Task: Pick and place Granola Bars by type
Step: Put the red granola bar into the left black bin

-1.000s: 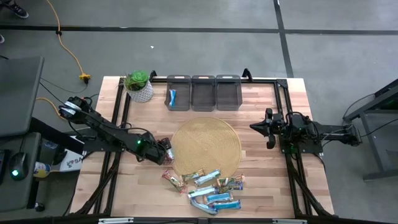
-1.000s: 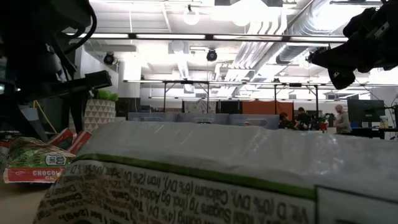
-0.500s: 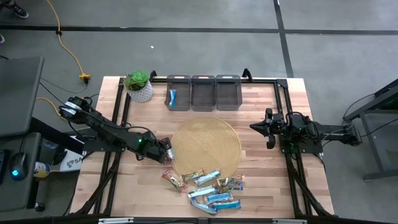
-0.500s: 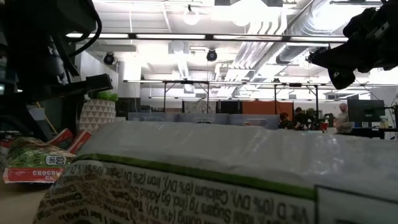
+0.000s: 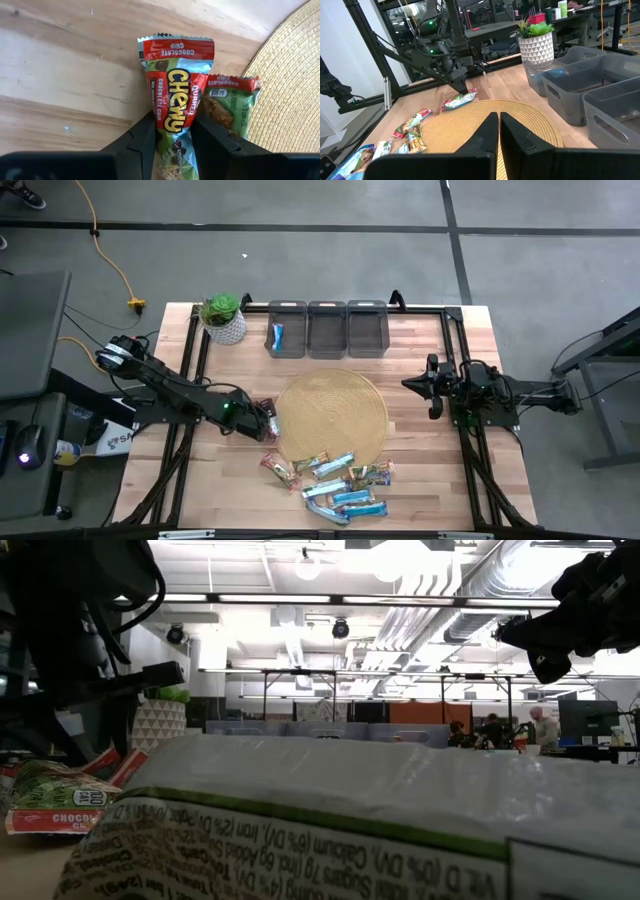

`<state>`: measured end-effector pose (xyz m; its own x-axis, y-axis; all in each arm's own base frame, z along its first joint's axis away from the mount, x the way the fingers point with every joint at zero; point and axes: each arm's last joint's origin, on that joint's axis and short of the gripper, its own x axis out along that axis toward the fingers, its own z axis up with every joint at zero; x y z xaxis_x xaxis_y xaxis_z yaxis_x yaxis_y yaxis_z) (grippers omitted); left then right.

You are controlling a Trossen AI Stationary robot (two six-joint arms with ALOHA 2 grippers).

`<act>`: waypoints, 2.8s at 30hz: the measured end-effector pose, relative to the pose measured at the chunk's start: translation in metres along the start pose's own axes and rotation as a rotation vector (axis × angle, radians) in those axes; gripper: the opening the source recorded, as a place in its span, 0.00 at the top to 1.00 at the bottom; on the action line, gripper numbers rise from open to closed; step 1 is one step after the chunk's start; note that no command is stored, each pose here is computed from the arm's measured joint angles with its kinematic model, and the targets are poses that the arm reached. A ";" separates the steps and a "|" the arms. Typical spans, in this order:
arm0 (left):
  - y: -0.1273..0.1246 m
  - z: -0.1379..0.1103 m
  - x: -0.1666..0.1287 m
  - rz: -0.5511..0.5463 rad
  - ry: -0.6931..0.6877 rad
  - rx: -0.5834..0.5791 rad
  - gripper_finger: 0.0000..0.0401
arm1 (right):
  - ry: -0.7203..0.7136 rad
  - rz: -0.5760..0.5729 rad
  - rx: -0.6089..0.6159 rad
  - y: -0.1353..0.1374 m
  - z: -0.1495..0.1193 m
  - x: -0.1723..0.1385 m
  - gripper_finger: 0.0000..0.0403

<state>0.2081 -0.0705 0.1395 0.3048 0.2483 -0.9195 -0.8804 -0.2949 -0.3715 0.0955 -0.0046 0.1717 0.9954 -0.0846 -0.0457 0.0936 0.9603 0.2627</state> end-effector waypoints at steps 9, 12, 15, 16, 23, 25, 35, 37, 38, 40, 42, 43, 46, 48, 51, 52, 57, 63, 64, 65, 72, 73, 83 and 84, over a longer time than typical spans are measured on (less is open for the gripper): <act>0.000 0.001 0.000 -0.003 -0.011 0.002 0.75 | 0.000 0.000 0.000 0.000 0.000 0.000 1.00; 0.000 0.000 0.000 -0.003 -0.010 0.010 0.81 | 0.000 0.000 0.000 0.000 0.000 0.000 1.00; 0.000 0.000 0.000 -0.005 -0.009 0.026 0.86 | 0.000 0.000 0.000 0.000 0.000 0.000 1.00; 0.000 0.000 0.000 -0.006 -0.009 0.026 0.87 | 0.000 0.000 0.000 0.000 0.000 0.000 1.00; -0.005 0.000 -0.005 -0.044 -0.014 0.054 0.88 | 0.000 0.000 0.000 0.000 0.000 0.000 1.00; -0.009 0.000 -0.012 -0.080 -0.020 0.066 0.88 | 0.000 0.000 0.000 0.000 0.000 0.000 1.00; -0.020 0.019 -0.060 -0.289 -0.074 0.157 0.88 | 0.000 0.000 0.000 0.000 0.000 0.000 1.00; -0.026 0.022 -0.074 -0.370 -0.075 0.221 0.88 | 0.000 0.000 0.000 0.000 0.000 0.000 1.00; -0.029 0.023 -0.081 -0.404 -0.078 0.264 0.88 | 0.000 0.000 0.000 0.000 0.000 0.000 1.00; -0.036 0.024 -0.095 -0.483 -0.070 0.333 0.88 | -0.002 0.000 0.000 0.000 0.000 0.000 1.00; -0.040 0.026 -0.107 -0.549 -0.067 0.397 0.88 | -0.001 -0.001 0.000 0.000 0.000 0.000 1.00; -0.043 0.027 -0.113 -0.582 -0.067 0.422 0.88 | -0.001 -0.001 0.000 0.000 0.000 0.000 1.00; -0.051 0.029 -0.132 -0.689 -0.087 0.511 0.88 | 0.000 -0.001 0.000 0.000 0.000 0.000 1.00; -0.058 0.030 -0.146 -0.766 -0.139 0.585 0.88 | 0.001 -0.001 0.000 0.000 0.000 0.000 1.00; -0.066 0.035 -0.166 -0.855 -0.247 0.706 0.88 | 0.001 -0.001 0.000 0.000 0.000 0.001 1.00; -0.070 0.036 -0.174 -0.895 -0.278 0.739 0.88 | -0.001 -0.001 0.000 0.000 0.000 0.001 1.00; -0.079 0.039 -0.200 -0.998 -0.380 0.908 0.88 | 0.001 -0.001 0.000 0.000 0.000 0.001 1.00; -0.083 0.040 -0.212 -1.048 -0.463 1.074 0.88 | 0.003 -0.001 0.000 0.000 0.000 0.001 1.00; -0.084 0.040 -0.212 -1.054 -0.472 1.081 0.88 | 0.001 -0.001 0.000 0.000 0.000 0.001 1.00; -0.084 0.040 -0.212 -1.053 -0.476 1.087 0.88 | 0.001 -0.001 0.000 0.000 0.000 0.001 1.00; -0.086 0.044 -0.217 -1.016 -0.611 1.037 0.88 | 0.001 -0.001 0.000 0.000 0.000 0.001 1.00; -0.087 0.047 -0.219 -1.010 -0.649 1.029 0.88 | 0.001 -0.001 0.000 0.000 0.000 0.001 1.00; -0.113 0.097 -0.217 -1.054 -0.778 1.014 0.88 | 0.001 -0.001 0.000 0.000 0.000 0.001 1.00; -0.116 0.105 -0.215 -1.053 -0.786 1.011 0.88 | 0.001 -0.001 0.000 0.000 0.000 0.001 1.00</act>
<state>0.2068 0.0077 0.3937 0.9117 0.4055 0.0664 -0.3813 0.8950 -0.2314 0.0961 -0.0046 0.1718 0.9953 -0.0853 -0.0466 0.0946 0.9603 0.2625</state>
